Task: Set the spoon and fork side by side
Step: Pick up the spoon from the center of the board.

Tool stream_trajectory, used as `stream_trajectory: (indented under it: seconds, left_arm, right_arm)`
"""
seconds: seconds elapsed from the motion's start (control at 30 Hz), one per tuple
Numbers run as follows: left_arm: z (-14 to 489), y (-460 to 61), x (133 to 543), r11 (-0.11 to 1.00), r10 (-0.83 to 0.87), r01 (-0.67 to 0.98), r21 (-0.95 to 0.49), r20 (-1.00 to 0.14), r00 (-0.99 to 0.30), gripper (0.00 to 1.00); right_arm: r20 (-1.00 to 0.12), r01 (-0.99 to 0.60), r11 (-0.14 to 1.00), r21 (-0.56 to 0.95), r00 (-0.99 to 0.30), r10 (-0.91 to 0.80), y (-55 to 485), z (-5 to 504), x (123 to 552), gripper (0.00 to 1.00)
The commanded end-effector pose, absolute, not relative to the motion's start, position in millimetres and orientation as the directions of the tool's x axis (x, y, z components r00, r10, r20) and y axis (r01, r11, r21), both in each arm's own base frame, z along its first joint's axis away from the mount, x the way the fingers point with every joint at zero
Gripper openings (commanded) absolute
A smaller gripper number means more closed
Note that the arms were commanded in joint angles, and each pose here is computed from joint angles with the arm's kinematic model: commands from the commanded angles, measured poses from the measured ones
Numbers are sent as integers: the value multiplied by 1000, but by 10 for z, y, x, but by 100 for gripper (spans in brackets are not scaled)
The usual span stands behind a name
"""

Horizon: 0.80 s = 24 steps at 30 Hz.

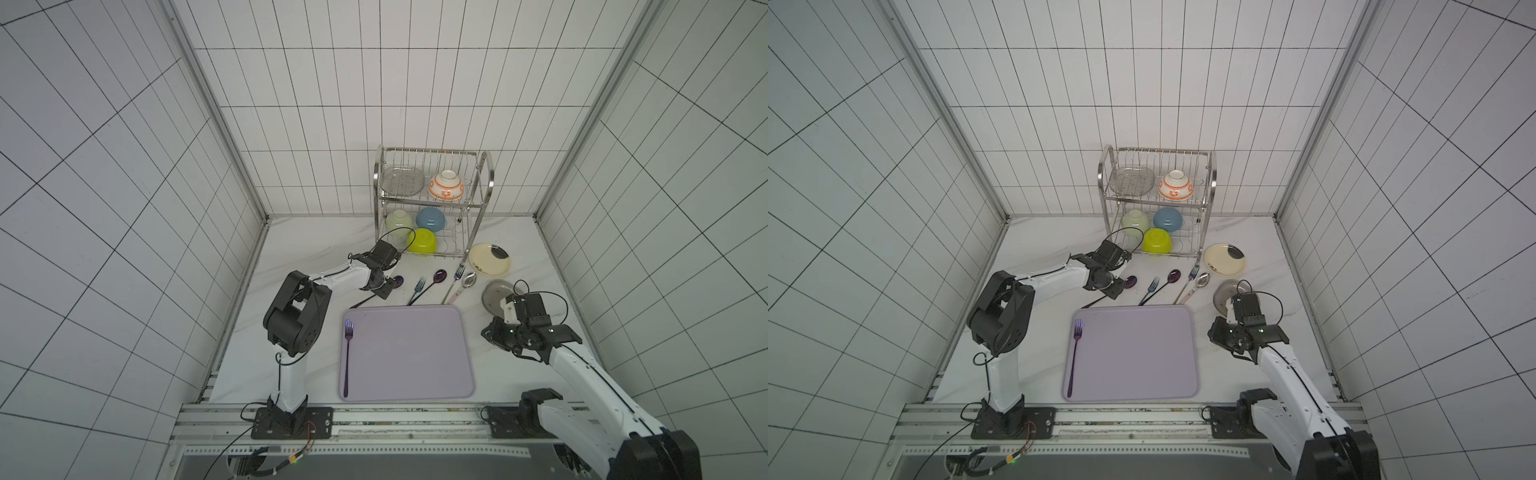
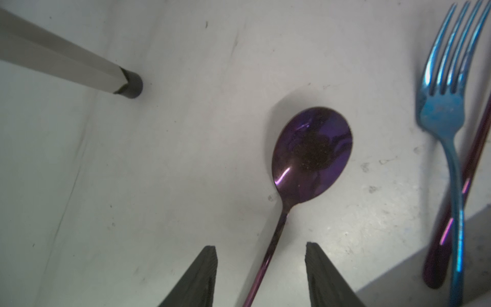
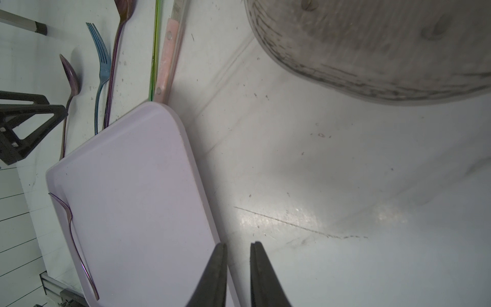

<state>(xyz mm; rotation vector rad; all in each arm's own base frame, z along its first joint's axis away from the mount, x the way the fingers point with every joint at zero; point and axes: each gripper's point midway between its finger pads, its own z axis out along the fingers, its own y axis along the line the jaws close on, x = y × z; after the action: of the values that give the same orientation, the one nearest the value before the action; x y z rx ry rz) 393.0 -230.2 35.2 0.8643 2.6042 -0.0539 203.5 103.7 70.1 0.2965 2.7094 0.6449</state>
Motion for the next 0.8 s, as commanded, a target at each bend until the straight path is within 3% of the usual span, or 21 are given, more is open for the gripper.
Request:
stream_trajectory:
  seconds: [0.0,0.23,0.7,0.77]
  left_arm:
    - [266,-2311,3888,775,612,628,73,-340,-714,48]
    - [74,-2249,3831,769,628,635,78,-278,-726,26]
    - [14,-2133,3967,787,616,594,166,-251,-747,0]
    - [51,-2100,4011,788,616,584,198,-266,-741,0]
  right_arm:
    - [-293,127,885,448,-914,280,989,747,2081,20]
    - [-280,138,887,441,-918,282,989,715,2117,20]
    - [-282,132,888,441,-919,276,999,718,2140,19]
    - [-283,132,888,440,-918,277,996,716,2138,19]
